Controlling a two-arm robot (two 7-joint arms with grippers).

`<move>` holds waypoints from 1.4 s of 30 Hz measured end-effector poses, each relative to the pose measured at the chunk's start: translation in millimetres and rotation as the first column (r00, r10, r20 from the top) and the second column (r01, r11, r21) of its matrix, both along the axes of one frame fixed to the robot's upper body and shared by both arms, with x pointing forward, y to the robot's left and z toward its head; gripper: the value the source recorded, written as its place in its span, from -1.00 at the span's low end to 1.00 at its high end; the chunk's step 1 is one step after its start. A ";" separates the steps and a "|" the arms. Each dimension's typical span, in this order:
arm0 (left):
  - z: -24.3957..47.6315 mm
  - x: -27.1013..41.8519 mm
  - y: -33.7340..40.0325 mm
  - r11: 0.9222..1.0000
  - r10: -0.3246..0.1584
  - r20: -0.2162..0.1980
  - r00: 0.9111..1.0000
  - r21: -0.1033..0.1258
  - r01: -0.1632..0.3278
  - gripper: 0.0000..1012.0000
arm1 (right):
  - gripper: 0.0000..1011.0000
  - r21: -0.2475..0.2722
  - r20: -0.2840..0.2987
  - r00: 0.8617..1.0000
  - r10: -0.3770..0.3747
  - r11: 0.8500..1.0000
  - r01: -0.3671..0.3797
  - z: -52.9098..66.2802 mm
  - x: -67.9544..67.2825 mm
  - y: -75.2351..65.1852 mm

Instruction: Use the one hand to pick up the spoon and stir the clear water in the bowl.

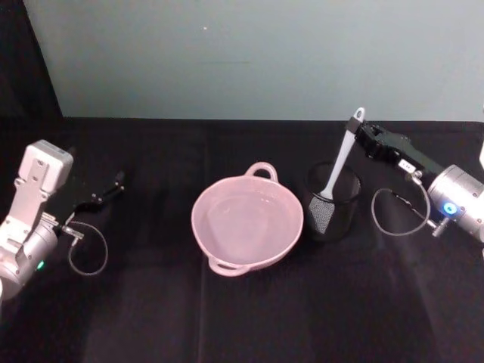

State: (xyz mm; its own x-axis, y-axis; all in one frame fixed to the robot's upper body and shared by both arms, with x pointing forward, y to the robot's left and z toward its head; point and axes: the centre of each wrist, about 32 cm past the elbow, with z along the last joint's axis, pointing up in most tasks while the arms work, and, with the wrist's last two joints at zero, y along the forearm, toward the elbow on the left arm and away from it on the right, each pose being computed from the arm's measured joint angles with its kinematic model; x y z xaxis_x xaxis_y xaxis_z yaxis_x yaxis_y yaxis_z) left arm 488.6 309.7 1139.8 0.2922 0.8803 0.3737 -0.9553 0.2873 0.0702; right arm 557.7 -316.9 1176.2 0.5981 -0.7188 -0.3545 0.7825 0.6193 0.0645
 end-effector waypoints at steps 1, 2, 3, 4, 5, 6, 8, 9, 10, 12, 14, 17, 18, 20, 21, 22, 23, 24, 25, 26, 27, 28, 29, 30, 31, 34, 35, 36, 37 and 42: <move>0.0 0.0 0.0 1.000 0.000 0.000 1.000 0.000 0.000 1.00 | -0.78 0.002 -0.003 1.000 -0.001 1.000 0.001 -0.7 0.0 -1.1; 0.0 0.0 0.0 1.000 0.000 0.000 1.000 0.000 0.000 1.00 | -0.78 0.003 -0.004 1.000 -0.001 1.000 0.001 -1.0 0.0 -1.5; 0.0 0.0 0.0 1.000 0.000 0.000 1.000 0.000 0.000 1.00 | -0.78 0.004 -0.005 1.000 0.000 1.000 0.000 -1.3 0.0 -1.8; 0.0 0.0 0.0 1.000 0.000 0.000 1.000 0.000 0.000 1.00 | -0.78 0.006 -0.006 1.000 0.000 1.000 0.000 -1.6 0.0 -2.0; 0.0 0.0 0.0 1.000 0.000 0.000 1.000 0.000 0.000 1.00 | -0.78 0.009 -0.007 1.000 0.000 1.000 0.000 -2.1 -0.1 -2.3; 0.0 0.0 0.0 1.000 0.000 0.000 1.000 0.000 0.000 1.00 | -0.78 0.011 -0.008 1.000 0.000 1.000 0.000 -2.3 -0.1 -2.4; 0.0 0.0 0.0 1.000 0.000 0.000 1.000 0.000 0.000 1.00 | -0.78 0.016 -0.009 1.000 -0.001 1.000 0.001 -2.8 -0.1 -2.5; 0.0 0.0 0.0 1.000 0.000 0.000 1.000 0.000 0.000 1.00 | -0.78 0.018 -0.009 1.000 -0.001 1.000 0.001 -2.8 -0.2 -2.5; 0.0 0.0 0.0 1.000 0.000 0.000 1.000 0.000 0.000 1.00 | -0.78 0.020 -0.009 1.000 -0.001 1.000 0.001 -2.8 -0.2 -2.5; 0.0 0.0 0.0 1.000 0.000 0.000 1.000 0.000 0.000 1.00 | -0.78 0.023 -0.010 1.000 -0.002 1.000 0.002 -2.9 -0.3 -2.5; 0.0 0.0 0.0 1.000 0.000 0.000 1.000 0.000 0.000 1.00 | -0.78 0.027 -0.010 1.000 -0.003 1.000 0.003 -2.6 -0.4 -2.5; 0.0 0.0 0.0 1.000 0.000 0.000 1.000 0.000 0.000 1.00 | -0.78 0.029 -0.011 1.000 -0.005 1.000 0.006 -2.4 -0.7 -2.2; 0.0 0.0 0.0 1.000 0.000 0.000 1.000 0.000 0.000 1.00 | -0.78 0.032 -0.013 1.000 -0.009 0.999 0.009 -2.6 -1.0 -2.1; 0.0 0.0 0.0 1.000 0.000 0.000 1.000 0.000 0.000 1.00 | -0.78 0.043 -0.018 1.000 -0.013 0.999 0.014 -3.3 -1.9 -2.5; 0.0 0.0 0.0 1.000 0.000 0.000 1.000 0.000 0.000 1.00 | -0.78 0.049 -0.020 1.000 -0.015 0.999 0.015 -3.4 -2.1 -2.6; 0.0 0.0 0.0 1.000 0.000 0.000 1.000 0.000 0.000 1.00 | -0.78 0.053 -0.022 1.000 -0.017 0.998 0.018 -3.6 -2.3 -2.6; 0.0 0.0 0.0 1.000 0.000 0.000 1.000 0.000 0.000 1.00 | -0.78 0.060 -0.025 0.999 -0.021 0.998 0.022 -3.8 -2.7 -2.8; 0.0 0.0 0.0 1.000 0.000 0.000 1.000 0.000 0.000 1.00 | -0.78 0.064 -0.026 0.999 -0.022 0.998 0.023 -3.9 -2.9 -2.8; 0.0 0.0 0.0 1.000 0.000 0.000 1.000 0.000 0.000 1.00 | -0.78 0.067 -0.027 0.999 -0.022 0.997 0.024 -4.1 -3.2 -2.8; 0.0 0.0 0.0 1.000 0.000 0.000 1.000 0.000 0.000 1.00 | -0.78 0.070 -0.028 0.999 -0.023 0.997 0.025 -4.2 -3.4 -2.8; 0.0 0.0 0.0 1.000 0.000 0.000 1.000 0.000 0.000 1.00 | -0.78 0.074 -0.029 0.999 -0.024 0.997 0.026 -4.3 -3.7 -2.7; 0.0 0.0 0.0 1.000 0.000 0.000 1.000 0.000 0.000 1.00 | -0.78 0.076 -0.029 0.999 -0.024 0.997 0.026 -4.3 -3.7 -2.8; 0.0 0.0 0.0 1.000 0.000 0.000 1.000 0.000 0.000 1.00 | -0.78 0.076 -0.030 0.999 -0.025 0.997 0.027 -4.3 -3.7 -2.8; 0.0 0.0 0.0 1.000 0.000 0.000 1.000 0.000 0.000 1.00 | -0.78 0.076 -0.031 0.999 -0.026 0.997 0.028 -4.5 -3.8 -2.8; 0.0 0.0 0.0 1.000 0.000 0.000 1.000 0.000 0.000 1.00 | -0.78 0.076 -0.032 0.999 -0.026 0.997 0.028 -4.6 -3.8 -2.9; 0.0 0.0 0.0 1.000 0.000 0.000 1.000 0.000 0.000 1.00 | -0.78 0.076 -0.034 0.999 -0.028 0.997 0.030 -4.7 -3.7 -3.3; 0.0 0.0 0.0 1.000 0.000 0.000 1.000 0.000 0.000 1.00 | -0.78 0.076 -0.034 0.999 -0.028 0.997 0.030 -4.8 -3.7 -3.3; 0.0 0.0 0.0 1.000 0.000 0.000 1.000 0.000 0.000 1.00 | -0.78 0.076 -0.035 0.999 -0.028 0.997 0.031 -4.7 -3.7 -3.4; 0.0 0.0 0.0 1.000 0.000 0.000 1.000 0.000 0.000 1.00 | -0.78 0.075 -0.035 0.999 -0.028 0.997 0.031 -4.7 -3.7 -3.6; 0.0 0.0 0.0 1.000 0.000 0.000 1.000 0.000 0.000 1.00 | -0.78 0.075 -0.040 0.999 -0.031 0.997 0.034 -6.0 -3.5 -4.9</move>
